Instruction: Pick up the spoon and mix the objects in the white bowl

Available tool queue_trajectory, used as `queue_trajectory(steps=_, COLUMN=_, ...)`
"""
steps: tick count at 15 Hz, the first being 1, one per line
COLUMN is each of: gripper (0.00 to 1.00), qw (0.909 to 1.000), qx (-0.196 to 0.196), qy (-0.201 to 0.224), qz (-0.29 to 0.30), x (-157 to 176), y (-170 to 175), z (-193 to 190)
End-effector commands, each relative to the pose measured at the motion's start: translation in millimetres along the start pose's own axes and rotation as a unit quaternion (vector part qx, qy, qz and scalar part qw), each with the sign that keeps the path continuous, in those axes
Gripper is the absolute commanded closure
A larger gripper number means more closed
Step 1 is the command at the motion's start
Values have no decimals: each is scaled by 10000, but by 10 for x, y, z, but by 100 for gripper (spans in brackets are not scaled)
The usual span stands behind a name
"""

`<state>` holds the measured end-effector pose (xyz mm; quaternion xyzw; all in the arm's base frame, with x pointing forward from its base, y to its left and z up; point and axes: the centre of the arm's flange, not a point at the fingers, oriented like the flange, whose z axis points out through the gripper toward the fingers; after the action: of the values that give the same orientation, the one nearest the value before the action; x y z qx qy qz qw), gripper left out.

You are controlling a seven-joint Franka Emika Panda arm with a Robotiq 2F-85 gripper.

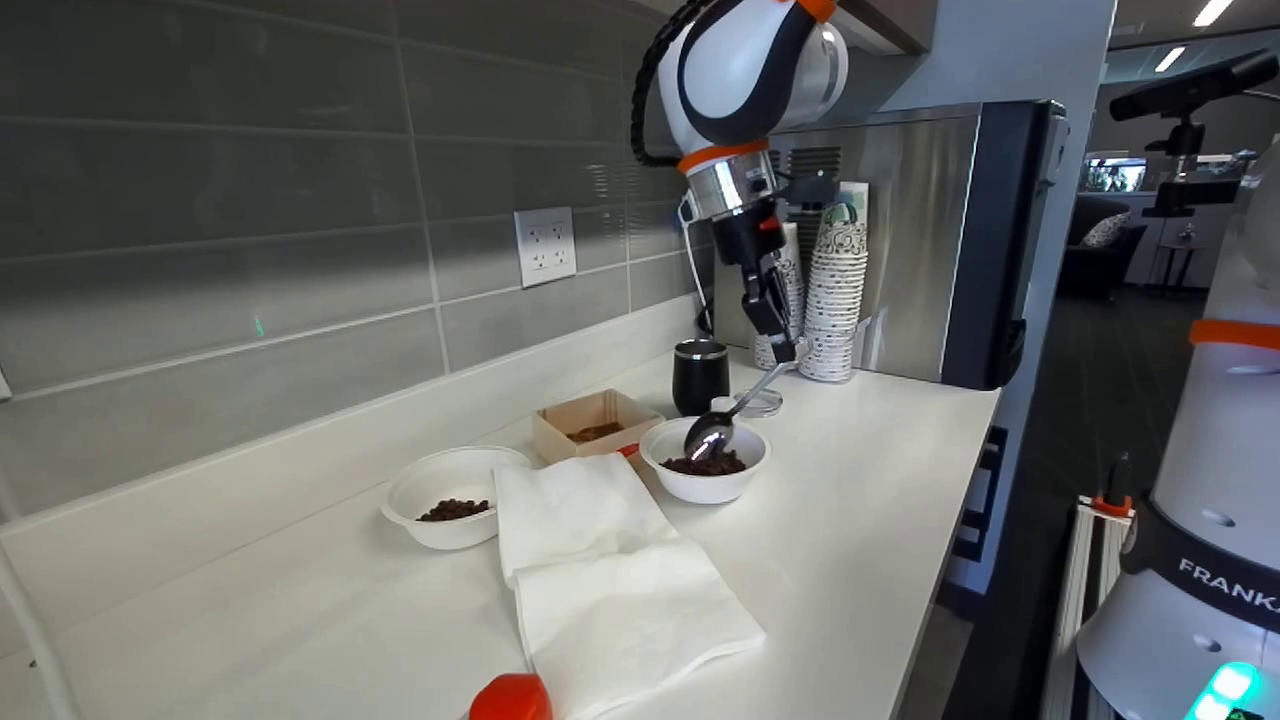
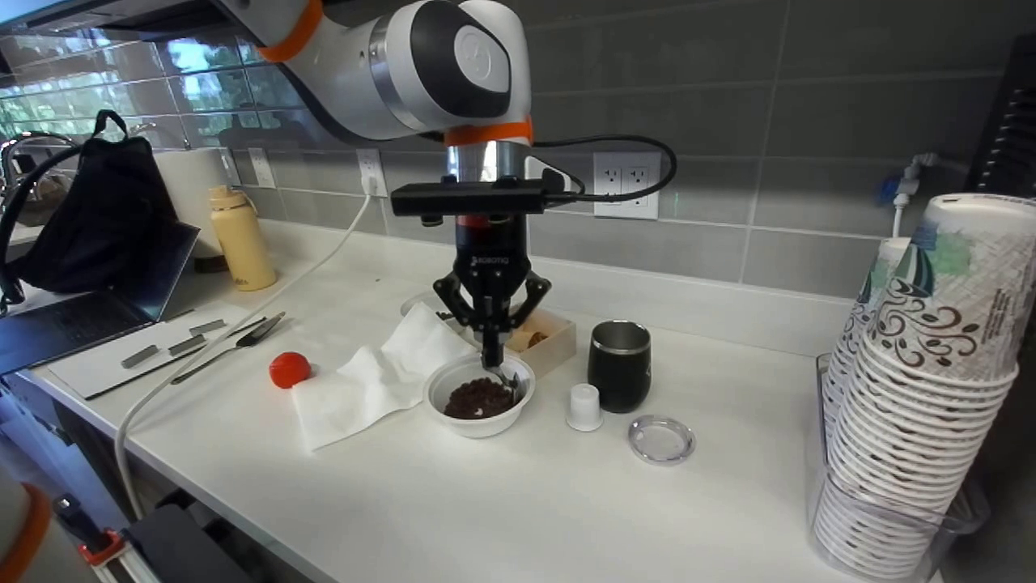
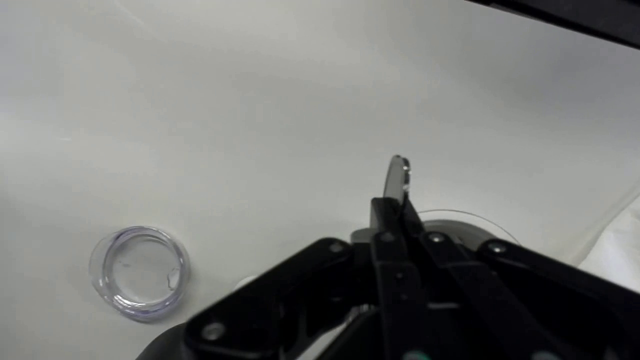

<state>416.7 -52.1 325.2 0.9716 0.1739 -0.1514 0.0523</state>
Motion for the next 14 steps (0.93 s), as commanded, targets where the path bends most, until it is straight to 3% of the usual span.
queue_trajectory(steps=1, gripper=99, qw=9986, qx=-472, qy=-257, qz=19, x=-110, y=-63, z=0)
queue_trajectory(steps=3, gripper=99, qw=9982, qx=-392, qy=-441, qz=-123, x=-124, y=-105, z=14)
queue_trajectory(steps=6, gripper=99, qw=9977, qx=28, qy=-594, qz=-338, x=-137, y=-149, z=0)
queue_trajectory(steps=14, gripper=99, qw=9936, qx=1060, qy=-185, qz=-335, x=-66, y=-173, z=22)
